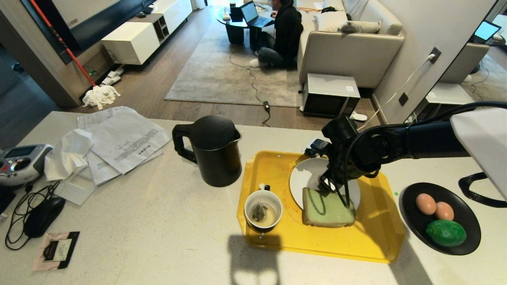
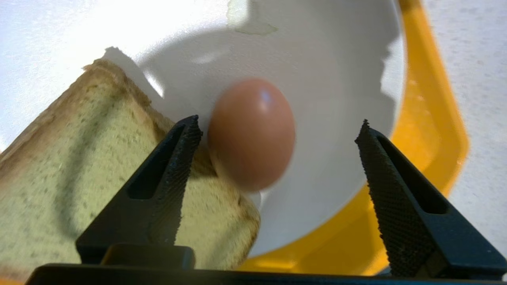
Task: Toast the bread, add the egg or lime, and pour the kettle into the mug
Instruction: Put the egg in the bowl, then pick up the kettle
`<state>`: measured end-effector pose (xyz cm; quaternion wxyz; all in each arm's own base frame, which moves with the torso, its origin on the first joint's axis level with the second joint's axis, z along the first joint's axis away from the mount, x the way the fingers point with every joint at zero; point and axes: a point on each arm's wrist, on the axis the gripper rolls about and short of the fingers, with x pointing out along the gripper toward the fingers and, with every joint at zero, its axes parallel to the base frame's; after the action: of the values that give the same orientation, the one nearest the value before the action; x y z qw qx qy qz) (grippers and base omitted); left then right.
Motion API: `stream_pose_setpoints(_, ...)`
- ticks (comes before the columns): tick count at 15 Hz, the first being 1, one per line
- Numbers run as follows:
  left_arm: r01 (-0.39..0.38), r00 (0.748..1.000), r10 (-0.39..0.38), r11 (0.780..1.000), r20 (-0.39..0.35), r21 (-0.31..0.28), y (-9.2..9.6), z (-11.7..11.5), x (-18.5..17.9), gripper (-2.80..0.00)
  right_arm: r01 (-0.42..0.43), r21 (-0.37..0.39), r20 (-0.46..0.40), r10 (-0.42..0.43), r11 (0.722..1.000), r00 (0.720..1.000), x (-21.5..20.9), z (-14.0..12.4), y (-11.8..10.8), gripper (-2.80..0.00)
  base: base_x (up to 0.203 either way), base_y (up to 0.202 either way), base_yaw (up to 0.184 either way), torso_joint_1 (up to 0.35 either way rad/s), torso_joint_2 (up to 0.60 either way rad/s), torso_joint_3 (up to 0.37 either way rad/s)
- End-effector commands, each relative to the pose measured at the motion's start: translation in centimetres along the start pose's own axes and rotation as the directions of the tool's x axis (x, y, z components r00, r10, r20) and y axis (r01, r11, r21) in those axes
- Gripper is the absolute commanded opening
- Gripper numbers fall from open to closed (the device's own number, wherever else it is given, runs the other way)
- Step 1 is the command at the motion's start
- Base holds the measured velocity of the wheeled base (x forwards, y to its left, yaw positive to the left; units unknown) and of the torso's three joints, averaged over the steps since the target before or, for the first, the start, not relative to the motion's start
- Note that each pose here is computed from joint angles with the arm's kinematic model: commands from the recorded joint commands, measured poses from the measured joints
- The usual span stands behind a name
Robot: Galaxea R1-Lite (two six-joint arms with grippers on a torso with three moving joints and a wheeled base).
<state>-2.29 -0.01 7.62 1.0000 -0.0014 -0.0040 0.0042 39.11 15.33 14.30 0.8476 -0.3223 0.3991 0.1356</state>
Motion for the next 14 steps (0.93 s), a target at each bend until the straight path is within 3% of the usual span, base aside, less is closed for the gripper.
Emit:
stream_pose_setpoints(1, -0.001, 1.000, 0.001, 1.000, 0.000, 0.000, 0.0, 0.0, 0.0, -2.80, 0.019, 0.014, 0.041, -0.020, 1.000, 0.999, -2.8, -0.1, -0.9, 0.00, 0.000, 0.000, 0.000, 0.000, 0.00, 0.000)
stream_pose_setpoints(7, -0.001, 1.000, 0.001, 1.000, 0.001, 0.000, 0.0, 0.0, 0.0, -2.80, 0.036, 0.138, 0.168, -0.059, 0.990, 0.984, -10.6, -1.3, -2.9, 0.00, 0.000, 0.000, 0.000, 0.000, 0.00, 0.000)
stream_pose_setpoints(10, -0.001, 1.000, 0.001, 1.000, 0.000, 0.000, 0.0, 0.0, 0.0, -2.80, 0.044, 0.279, 0.252, -0.118, 0.959, 0.961, -15.8, -3.0, -4.8, 0.00, 0.000, 0.000, 0.000, 0.000, 0.00, 0.000)
stream_pose_setpoints(11, -0.001, 1.000, 0.001, 1.000, 0.001, 0.000, 0.0, 0.0, 0.0, -2.80, 0.048, 0.322, 0.278, -0.142, 0.946, 0.950, -17.5, -4.0, -5.8, -2.80, 0.000, 0.000, 0.000, 0.000, 0.00, 0.000)
stream_pose_setpoints(14, -0.001, 1.000, 0.001, 1.000, 0.001, 0.000, 0.0, 0.0, 0.0, -2.80, 0.042, 0.433, 0.360, -0.215, 0.901, 0.908, -22.9, -8.1, -8.9, -2.80, 0.000, 0.000, 0.000, 0.000, 0.00, 0.000)
